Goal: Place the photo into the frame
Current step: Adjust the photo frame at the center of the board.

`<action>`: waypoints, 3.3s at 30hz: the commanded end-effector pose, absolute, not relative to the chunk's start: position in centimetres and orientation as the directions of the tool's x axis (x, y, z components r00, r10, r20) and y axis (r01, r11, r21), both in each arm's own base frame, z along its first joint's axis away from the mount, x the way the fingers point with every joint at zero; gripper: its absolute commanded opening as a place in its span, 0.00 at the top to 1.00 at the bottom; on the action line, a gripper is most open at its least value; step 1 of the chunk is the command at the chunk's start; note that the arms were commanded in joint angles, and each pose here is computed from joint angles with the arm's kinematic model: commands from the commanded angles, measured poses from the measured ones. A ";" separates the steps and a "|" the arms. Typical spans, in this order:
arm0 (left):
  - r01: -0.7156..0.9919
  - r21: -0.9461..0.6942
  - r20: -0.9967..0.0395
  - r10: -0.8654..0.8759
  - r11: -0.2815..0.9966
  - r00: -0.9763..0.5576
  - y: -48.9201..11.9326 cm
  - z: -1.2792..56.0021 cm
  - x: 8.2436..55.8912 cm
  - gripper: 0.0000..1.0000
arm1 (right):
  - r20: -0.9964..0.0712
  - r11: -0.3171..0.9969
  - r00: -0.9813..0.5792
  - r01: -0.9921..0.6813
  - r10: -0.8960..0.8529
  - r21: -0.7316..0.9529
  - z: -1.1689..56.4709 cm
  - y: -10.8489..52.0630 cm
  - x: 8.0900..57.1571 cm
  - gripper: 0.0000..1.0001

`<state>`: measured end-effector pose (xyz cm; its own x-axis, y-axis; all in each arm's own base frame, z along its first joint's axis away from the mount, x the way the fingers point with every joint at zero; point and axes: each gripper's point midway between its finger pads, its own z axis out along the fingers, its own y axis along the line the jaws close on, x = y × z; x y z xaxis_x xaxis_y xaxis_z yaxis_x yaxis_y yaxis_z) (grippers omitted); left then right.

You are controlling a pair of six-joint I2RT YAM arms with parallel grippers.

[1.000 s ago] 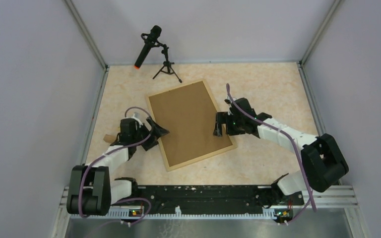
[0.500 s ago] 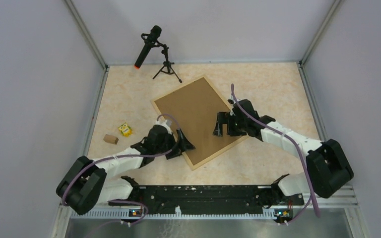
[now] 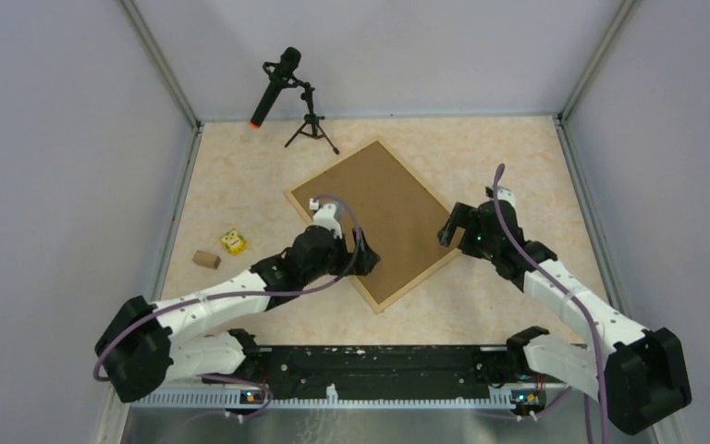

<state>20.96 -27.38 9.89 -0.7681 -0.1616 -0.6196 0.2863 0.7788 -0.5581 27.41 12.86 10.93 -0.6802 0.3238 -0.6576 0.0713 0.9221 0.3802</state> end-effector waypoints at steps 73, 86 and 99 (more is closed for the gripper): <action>0.045 -0.386 -0.818 -0.319 0.922 -0.478 -16.9 11.8 42.3 0.02 | -0.526 0.970 -0.837 0.022 0.150 0.242 4.0 6.2 30.2 1.00; -0.009 -0.452 -0.772 -0.396 0.892 -0.497 -14.5 10.4 42.6 0.02 | -0.524 0.947 -0.846 -0.244 -0.101 0.211 3.2 11.9 32.2 1.00; -0.064 -0.371 -0.805 -0.355 0.926 -0.475 -11.1 10.8 43.4 0.02 | -0.398 0.982 -0.909 0.051 0.122 0.185 5.4 10.3 30.7 0.36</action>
